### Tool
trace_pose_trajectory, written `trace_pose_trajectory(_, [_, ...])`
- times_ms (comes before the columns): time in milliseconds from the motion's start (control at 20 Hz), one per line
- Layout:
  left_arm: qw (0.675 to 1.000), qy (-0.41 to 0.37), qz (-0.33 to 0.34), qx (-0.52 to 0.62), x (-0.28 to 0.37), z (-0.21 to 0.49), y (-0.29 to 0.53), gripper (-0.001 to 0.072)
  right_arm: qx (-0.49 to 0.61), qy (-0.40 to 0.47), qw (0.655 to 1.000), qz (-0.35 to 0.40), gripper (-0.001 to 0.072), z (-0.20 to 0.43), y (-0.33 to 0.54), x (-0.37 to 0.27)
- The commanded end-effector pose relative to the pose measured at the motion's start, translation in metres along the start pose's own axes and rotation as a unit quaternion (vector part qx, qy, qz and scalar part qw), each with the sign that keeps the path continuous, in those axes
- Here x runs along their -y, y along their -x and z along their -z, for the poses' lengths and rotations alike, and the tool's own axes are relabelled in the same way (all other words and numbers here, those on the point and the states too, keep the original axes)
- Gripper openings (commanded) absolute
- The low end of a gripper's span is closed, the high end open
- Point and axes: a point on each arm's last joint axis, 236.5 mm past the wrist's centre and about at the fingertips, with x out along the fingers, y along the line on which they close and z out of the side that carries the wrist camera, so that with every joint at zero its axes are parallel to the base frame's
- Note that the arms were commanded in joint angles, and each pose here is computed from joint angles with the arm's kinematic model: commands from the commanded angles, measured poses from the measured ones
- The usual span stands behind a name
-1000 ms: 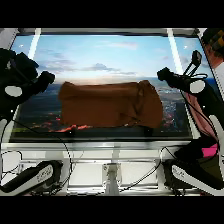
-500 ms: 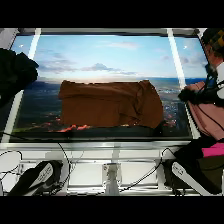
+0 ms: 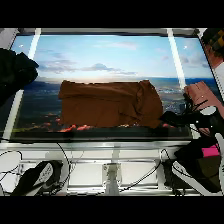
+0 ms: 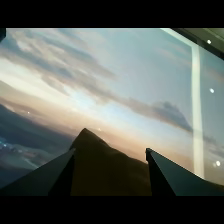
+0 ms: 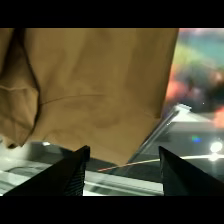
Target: Fold the clothes and pants, and hang the long-sleeved shirts on hangers.
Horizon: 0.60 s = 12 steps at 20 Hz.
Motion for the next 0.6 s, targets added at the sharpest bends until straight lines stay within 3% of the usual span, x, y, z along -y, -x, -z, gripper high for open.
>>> trace_pose_trajectory(0, [1.0,0.0,0.003,-0.009,0.002,0.004,0.001,0.0519,-0.015,-0.056,0.998,-0.013,0.047,0.007,-0.019,0.005])
trace_pose_trajectory(200, [1.0,0.0,0.004,-0.009,0.002,0.004,0.001,0.052,-0.01,-0.092,0.995,-0.033,0.0413,-0.003,-0.035,0.006])
trace_pose_trajectory(450, [1.0,0.0,0.005,-0.014,0.003,0.007,0.001,0.0519,0.026,-0.087,0.994,-0.067,0.0399,-0.023,-0.04,-0.004])
trace_pose_trajectory(550, [1.0,0.0,0.005,-0.015,0.002,0.007,0.001,0.0519,0.036,-0.069,0.995,-0.067,0.036,-0.027,-0.04,-0.004])
